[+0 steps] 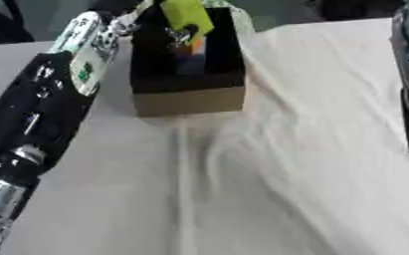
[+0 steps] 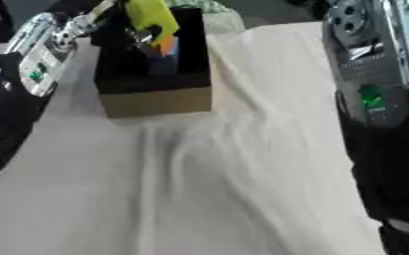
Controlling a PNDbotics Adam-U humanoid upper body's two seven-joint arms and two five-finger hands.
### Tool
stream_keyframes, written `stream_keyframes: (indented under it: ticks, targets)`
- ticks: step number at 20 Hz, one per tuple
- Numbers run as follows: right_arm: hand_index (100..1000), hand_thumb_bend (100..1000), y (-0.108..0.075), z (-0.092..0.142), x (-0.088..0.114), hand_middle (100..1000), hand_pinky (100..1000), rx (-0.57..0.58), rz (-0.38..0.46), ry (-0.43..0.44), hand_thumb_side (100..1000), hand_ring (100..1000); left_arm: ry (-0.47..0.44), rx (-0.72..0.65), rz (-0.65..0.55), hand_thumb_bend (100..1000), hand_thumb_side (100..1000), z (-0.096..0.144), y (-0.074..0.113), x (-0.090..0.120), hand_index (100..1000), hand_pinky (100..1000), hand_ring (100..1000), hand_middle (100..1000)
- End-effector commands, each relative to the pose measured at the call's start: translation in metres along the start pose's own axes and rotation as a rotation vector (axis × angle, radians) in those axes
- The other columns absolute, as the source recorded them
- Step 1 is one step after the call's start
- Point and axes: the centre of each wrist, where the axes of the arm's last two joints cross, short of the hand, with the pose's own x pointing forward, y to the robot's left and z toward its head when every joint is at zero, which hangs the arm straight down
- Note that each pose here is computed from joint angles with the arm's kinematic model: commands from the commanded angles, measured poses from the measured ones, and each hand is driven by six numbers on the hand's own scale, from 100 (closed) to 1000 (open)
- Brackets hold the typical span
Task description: Pick up objects on the table and place them in the box.
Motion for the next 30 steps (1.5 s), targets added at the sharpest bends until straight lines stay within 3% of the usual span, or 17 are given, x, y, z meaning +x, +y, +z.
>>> stream_keyframes:
  ticks: [1, 3, 6, 13, 16, 20, 26, 30]
  targets:
    - [902, 100, -0.007, -0.002, 0.0, 765, 909, -0.021, -0.003, -0.003, 1000, 939, 0.002, 0.008, 0.016, 100, 905, -0.001, 0.016, 0.0, 723, 683, 649, 616]
    - [902, 100, -0.007, -0.001, -0.001, 765, 909, -0.019, -0.003, 0.001, 1000, 940, -0.007, -0.016, 0.017, 100, 1000, -0.001, 0.015, 0.0, 828, 714, 742, 727]
    - [903, 100, -0.006, -0.001, -0.002, 765, 909, -0.018, -0.004, 0.007, 1000, 941, -0.009, -0.036, -0.013, 100, 1000, 0.0, 0.014, -0.001, 867, 737, 780, 767]
    - [903, 100, -0.001, 0.002, -0.007, 764, 910, 0.004, -0.013, 0.026, 1000, 942, -0.013, -0.019, -0.079, 262, 996, 0.002, 0.021, 0.001, 885, 750, 808, 787]
    - [903, 100, 0.001, 0.003, -0.007, 764, 910, 0.011, -0.018, 0.029, 1000, 942, -0.011, -0.007, -0.116, 357, 933, 0.003, 0.025, 0.001, 888, 754, 819, 798]
    - [903, 100, 0.004, 0.004, -0.008, 764, 910, 0.023, -0.021, 0.033, 1000, 942, -0.003, -0.002, -0.159, 404, 902, 0.004, 0.029, 0.001, 898, 763, 834, 810]
    - [903, 100, 0.008, 0.005, -0.011, 764, 910, 0.036, -0.023, 0.044, 1000, 942, -0.002, 0.022, -0.176, 417, 907, 0.006, 0.037, 0.003, 898, 766, 841, 811]
    - [902, 100, 0.01, 0.006, -0.01, 764, 910, 0.048, -0.024, 0.043, 1000, 942, 0.002, 0.024, -0.177, 370, 906, 0.007, 0.038, 0.002, 889, 760, 833, 801]
